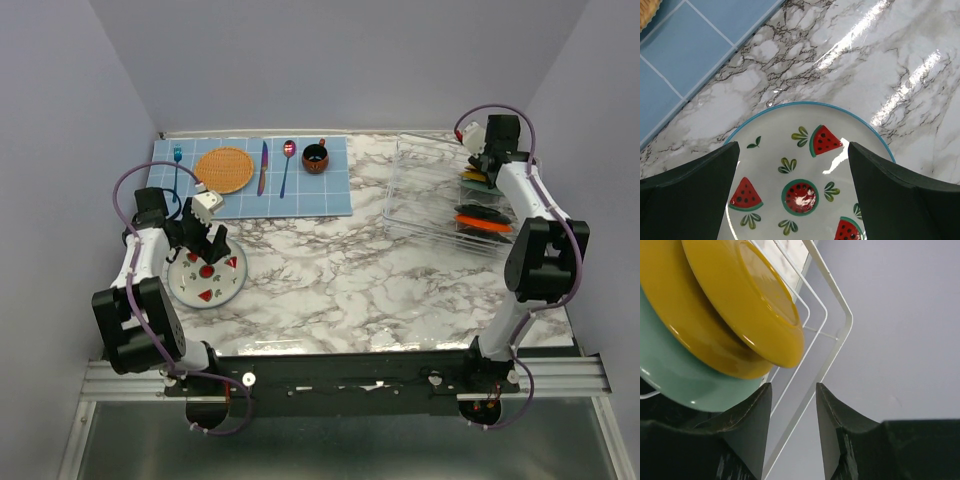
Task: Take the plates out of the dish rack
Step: Unload the plate from the dish rack.
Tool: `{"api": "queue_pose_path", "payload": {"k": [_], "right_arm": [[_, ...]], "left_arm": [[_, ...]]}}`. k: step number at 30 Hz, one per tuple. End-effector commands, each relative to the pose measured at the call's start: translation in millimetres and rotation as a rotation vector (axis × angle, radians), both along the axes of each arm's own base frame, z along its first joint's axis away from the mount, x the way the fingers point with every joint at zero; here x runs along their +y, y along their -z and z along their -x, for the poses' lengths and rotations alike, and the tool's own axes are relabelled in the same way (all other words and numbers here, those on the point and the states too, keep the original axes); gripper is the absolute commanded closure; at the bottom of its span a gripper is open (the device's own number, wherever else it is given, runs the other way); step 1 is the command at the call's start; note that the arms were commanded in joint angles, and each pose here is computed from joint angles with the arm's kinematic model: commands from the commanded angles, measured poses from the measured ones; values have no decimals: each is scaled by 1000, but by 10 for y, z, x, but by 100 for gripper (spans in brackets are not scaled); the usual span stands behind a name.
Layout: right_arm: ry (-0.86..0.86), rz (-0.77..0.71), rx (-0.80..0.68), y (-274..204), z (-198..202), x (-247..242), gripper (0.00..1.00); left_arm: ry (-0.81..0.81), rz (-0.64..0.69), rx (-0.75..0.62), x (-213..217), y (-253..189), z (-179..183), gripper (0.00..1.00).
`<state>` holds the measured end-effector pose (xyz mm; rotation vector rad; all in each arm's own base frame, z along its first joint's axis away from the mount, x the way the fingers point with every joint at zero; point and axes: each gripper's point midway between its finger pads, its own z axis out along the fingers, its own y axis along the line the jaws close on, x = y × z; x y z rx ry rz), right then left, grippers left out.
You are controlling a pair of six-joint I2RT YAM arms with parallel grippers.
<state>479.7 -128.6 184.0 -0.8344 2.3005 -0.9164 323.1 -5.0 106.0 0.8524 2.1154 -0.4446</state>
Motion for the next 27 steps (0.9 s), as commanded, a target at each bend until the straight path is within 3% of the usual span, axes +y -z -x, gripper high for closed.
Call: {"api": "queue_pose_path", "payload": {"k": [1,19,24,27], "right_arm": [[8,45,-40,-60,-183,-100,52],[20,61,-39,203,-407,-186,53],[21,51,-44,225,-455,-200,60],[20,50,-39,241,-475,-200,74]], "left_arm": [[26,-3,-28,-3,-37,-102,1],[24,-17,4,30,56,-93,1],[23,-22,14,37,82,-74,1],[23,-24,17,41,85,-76,1]]}}
